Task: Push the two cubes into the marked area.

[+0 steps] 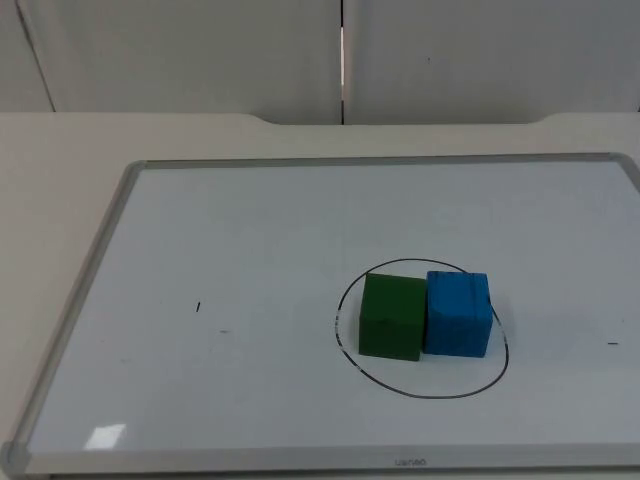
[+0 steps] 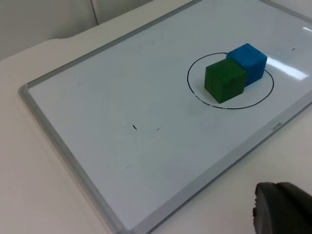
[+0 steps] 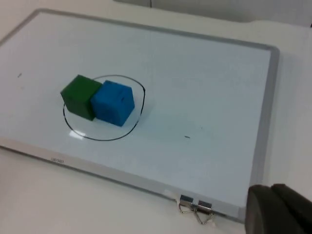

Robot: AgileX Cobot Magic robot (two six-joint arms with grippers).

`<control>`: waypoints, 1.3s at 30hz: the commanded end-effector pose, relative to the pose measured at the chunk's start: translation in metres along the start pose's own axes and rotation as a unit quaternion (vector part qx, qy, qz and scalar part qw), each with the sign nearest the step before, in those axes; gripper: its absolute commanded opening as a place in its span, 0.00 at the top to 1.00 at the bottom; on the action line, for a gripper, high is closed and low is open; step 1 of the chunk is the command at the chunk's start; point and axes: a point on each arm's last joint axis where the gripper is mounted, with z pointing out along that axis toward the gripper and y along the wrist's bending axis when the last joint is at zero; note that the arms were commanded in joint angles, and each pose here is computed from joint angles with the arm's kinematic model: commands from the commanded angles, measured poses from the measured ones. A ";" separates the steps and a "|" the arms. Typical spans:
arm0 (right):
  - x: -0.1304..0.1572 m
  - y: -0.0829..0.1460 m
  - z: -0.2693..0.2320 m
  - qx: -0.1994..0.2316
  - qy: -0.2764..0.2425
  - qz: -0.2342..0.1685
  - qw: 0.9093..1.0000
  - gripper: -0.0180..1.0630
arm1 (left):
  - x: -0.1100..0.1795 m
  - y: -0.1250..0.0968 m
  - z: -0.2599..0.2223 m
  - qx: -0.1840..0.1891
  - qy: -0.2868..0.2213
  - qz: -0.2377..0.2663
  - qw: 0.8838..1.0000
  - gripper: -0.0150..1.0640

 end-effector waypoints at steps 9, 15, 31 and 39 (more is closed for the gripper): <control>0.000 0.001 0.005 -0.001 -0.012 0.004 1.000 0.98 | 0.001 0.000 0.000 -0.002 0.000 -0.004 1.000 0.99; 0.000 0.001 0.005 -0.001 -0.012 0.003 1.000 0.98 | 0.001 0.000 0.000 -0.002 0.000 -0.004 1.000 0.99; 0.000 0.001 0.005 -0.001 -0.012 0.003 1.000 0.77 | 0.001 0.000 0.000 -0.002 0.000 -0.004 1.000 0.97; 0.000 0.001 0.005 -0.001 -0.012 0.003 1.000 0.34 | 0.001 0.000 0.000 -0.004 0.000 -0.008 1.000 0.51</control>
